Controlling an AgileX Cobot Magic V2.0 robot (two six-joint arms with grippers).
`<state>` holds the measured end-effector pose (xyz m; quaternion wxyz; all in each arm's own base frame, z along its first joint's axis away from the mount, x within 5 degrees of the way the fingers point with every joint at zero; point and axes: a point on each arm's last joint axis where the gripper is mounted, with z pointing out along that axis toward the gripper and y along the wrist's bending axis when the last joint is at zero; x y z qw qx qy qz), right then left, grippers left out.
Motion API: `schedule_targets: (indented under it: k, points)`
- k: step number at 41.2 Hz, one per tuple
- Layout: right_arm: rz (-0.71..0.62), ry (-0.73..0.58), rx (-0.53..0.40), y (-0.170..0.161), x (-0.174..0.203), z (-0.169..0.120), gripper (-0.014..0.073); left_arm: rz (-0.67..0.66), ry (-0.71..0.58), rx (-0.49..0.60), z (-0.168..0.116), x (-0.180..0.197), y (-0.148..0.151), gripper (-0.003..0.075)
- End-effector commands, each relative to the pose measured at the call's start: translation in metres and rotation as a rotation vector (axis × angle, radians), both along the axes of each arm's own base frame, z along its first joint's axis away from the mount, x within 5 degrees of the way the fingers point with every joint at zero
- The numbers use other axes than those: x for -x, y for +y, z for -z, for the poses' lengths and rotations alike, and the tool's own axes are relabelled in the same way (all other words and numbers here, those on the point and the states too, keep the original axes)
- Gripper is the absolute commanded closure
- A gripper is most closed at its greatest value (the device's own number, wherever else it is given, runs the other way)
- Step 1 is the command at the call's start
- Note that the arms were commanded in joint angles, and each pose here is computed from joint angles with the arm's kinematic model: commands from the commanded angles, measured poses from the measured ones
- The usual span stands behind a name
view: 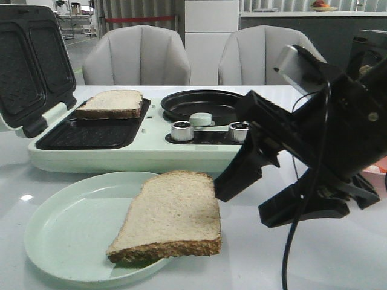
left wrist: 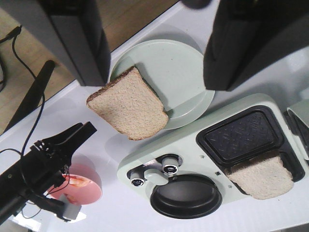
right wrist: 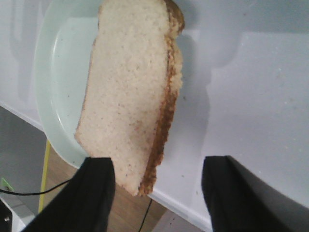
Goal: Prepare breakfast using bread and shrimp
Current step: 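Reach the right gripper to the remaining bread slice and grasp it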
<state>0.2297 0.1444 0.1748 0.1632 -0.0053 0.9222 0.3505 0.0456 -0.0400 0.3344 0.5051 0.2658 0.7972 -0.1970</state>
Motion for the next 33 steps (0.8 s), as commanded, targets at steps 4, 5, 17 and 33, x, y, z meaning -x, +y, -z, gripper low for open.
schedule_targets:
  k: [4, 5, 17, 33]
  points:
    - [0.010, -0.062, -0.117, 0.011, -0.014, -0.002, 0.0090, -0.002, -0.076, 0.074, -0.015, -0.002, -0.002, 0.0239]
    - [0.016, -0.060, -0.133, 0.013, -0.016, -0.001, 0.0090, -0.002, -0.076, 0.074, -0.015, -0.002, -0.002, 0.0239]
    - [-0.011, -0.008, -0.207, 0.026, -0.032, 0.020, 0.0090, -0.002, -0.076, 0.074, -0.015, -0.002, -0.002, 0.0239]
    - [-0.040, 0.009, -0.227, 0.029, -0.032, 0.026, 0.0333, -0.002, -0.076, 0.074, -0.015, -0.002, -0.002, 0.0239]
